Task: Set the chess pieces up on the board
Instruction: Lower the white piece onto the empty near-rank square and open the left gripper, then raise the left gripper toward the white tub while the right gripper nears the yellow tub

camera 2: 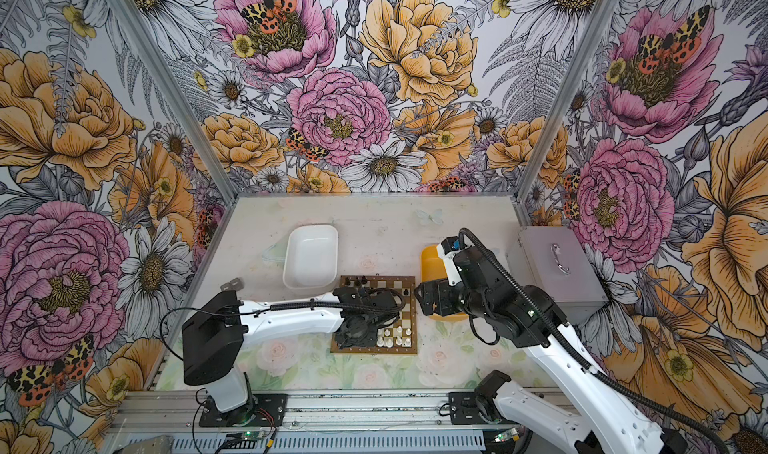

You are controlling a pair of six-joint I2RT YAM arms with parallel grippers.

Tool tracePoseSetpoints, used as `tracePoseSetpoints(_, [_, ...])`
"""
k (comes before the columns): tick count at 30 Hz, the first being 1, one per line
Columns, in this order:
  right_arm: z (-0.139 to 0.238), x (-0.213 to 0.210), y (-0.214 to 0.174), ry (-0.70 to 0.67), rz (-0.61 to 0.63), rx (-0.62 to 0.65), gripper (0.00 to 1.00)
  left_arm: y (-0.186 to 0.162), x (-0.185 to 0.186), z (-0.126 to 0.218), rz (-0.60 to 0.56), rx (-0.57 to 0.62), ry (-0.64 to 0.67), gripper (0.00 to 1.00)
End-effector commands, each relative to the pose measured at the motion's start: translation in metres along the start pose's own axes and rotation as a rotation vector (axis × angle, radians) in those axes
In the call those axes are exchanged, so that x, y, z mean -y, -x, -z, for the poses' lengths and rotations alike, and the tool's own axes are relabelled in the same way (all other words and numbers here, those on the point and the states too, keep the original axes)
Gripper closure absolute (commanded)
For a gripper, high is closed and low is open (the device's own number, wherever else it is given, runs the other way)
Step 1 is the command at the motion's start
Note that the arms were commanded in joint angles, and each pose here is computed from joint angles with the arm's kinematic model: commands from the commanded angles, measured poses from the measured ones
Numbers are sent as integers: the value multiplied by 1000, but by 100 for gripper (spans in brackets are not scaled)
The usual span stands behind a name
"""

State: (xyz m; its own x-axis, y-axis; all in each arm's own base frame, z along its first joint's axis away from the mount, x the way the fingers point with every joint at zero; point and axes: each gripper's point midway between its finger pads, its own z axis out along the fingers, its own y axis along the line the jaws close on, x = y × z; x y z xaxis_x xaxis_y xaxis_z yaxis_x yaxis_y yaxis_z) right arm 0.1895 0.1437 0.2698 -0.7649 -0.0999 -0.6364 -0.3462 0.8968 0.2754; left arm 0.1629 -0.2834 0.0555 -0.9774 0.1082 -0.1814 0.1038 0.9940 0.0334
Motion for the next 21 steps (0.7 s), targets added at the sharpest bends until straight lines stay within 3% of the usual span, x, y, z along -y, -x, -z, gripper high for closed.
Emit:
tracePoseSetpoints(1, [6,2,4,-6,0,29,0,5,10,1,1,-2,-32,82])
tracePoseSetpoints(6, [6,2,3,-7,0,27,0,7,11,4,4,6,-39,72])
tracePoseSetpoints(21, [6,0,5,-1,8,29,0,13,12,11,18,28,-51,71])
